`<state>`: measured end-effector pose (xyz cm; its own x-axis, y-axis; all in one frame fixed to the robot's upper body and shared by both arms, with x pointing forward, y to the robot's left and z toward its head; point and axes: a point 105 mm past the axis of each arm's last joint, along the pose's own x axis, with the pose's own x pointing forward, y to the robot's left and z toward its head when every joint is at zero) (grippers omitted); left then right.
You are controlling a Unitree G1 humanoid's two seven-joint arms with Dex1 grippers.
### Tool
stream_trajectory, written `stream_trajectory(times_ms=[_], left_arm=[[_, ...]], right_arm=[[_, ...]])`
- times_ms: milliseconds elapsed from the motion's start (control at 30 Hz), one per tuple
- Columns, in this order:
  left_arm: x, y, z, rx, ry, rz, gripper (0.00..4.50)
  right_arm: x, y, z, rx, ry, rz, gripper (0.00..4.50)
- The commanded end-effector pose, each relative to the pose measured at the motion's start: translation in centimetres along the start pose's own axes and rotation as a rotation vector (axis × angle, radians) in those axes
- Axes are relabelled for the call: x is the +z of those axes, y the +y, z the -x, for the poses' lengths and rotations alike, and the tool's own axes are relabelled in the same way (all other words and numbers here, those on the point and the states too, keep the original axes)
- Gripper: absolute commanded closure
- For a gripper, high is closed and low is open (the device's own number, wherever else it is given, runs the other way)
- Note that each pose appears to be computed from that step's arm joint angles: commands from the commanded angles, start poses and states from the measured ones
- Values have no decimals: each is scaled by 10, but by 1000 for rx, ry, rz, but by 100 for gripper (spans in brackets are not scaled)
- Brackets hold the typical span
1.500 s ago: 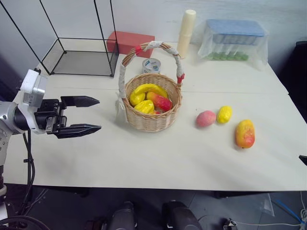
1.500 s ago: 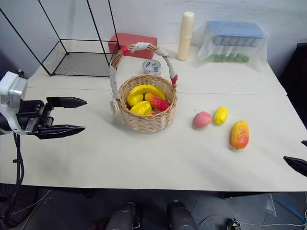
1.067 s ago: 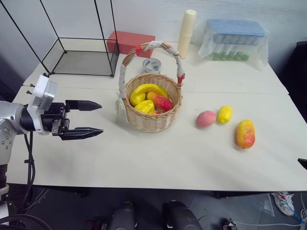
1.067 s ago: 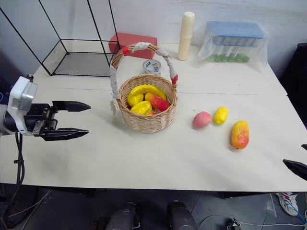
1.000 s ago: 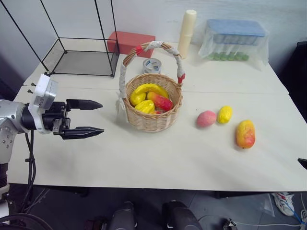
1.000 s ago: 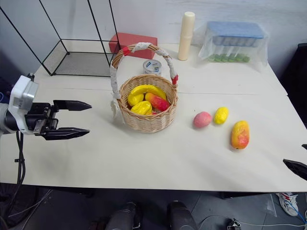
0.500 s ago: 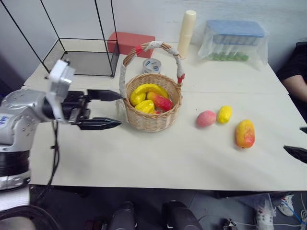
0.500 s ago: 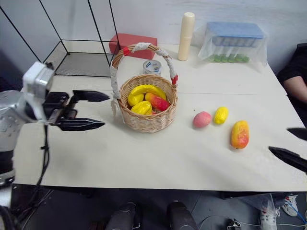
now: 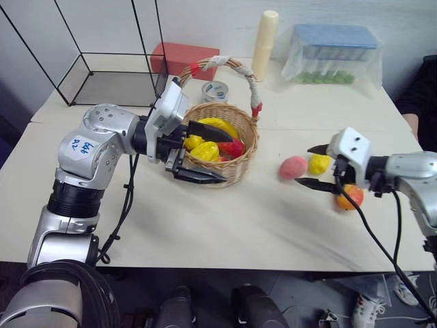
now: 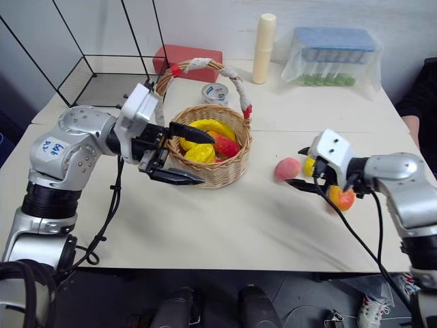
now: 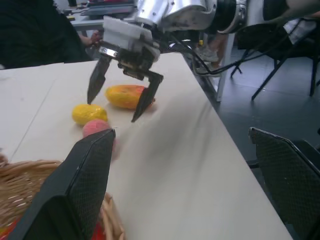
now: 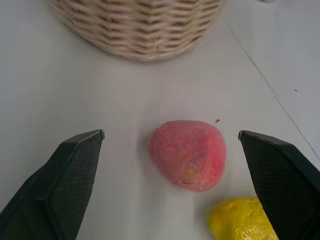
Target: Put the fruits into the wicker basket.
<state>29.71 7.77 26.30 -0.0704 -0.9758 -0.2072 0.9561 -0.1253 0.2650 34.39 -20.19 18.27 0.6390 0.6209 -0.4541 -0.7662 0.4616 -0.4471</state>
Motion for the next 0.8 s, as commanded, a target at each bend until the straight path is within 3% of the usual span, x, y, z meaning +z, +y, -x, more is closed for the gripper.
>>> stream_trajectory(times_ms=[33, 300, 400, 500, 567, 633, 800], left_arm=[[13, 3, 5, 30, -3, -59, 0], [12, 0, 11, 79, -7, -45, 0], [13, -1, 12, 87, -9, -43, 0], [14, 1, 13, 97, -8, -45, 0], [16, 4, 16, 120, -9, -46, 0], [16, 7, 23, 155, -7, -42, 0], [7, 12, 54, 284, 21, 1, 0]], right_arm=[[-3, -13, -6, -20, 34, 45, 5], [-19, -28, -27, -47, 49, -6, 5], [-25, -31, -31, -56, 66, -8, 65], [-25, -30, -34, -31, 53, -34, 163], [-18, -32, -34, -31, 21, -44, 206], [-8, -33, -30, -27, -16, -32, 214], [54, -13, -9, 87, -251, -64, 215]])
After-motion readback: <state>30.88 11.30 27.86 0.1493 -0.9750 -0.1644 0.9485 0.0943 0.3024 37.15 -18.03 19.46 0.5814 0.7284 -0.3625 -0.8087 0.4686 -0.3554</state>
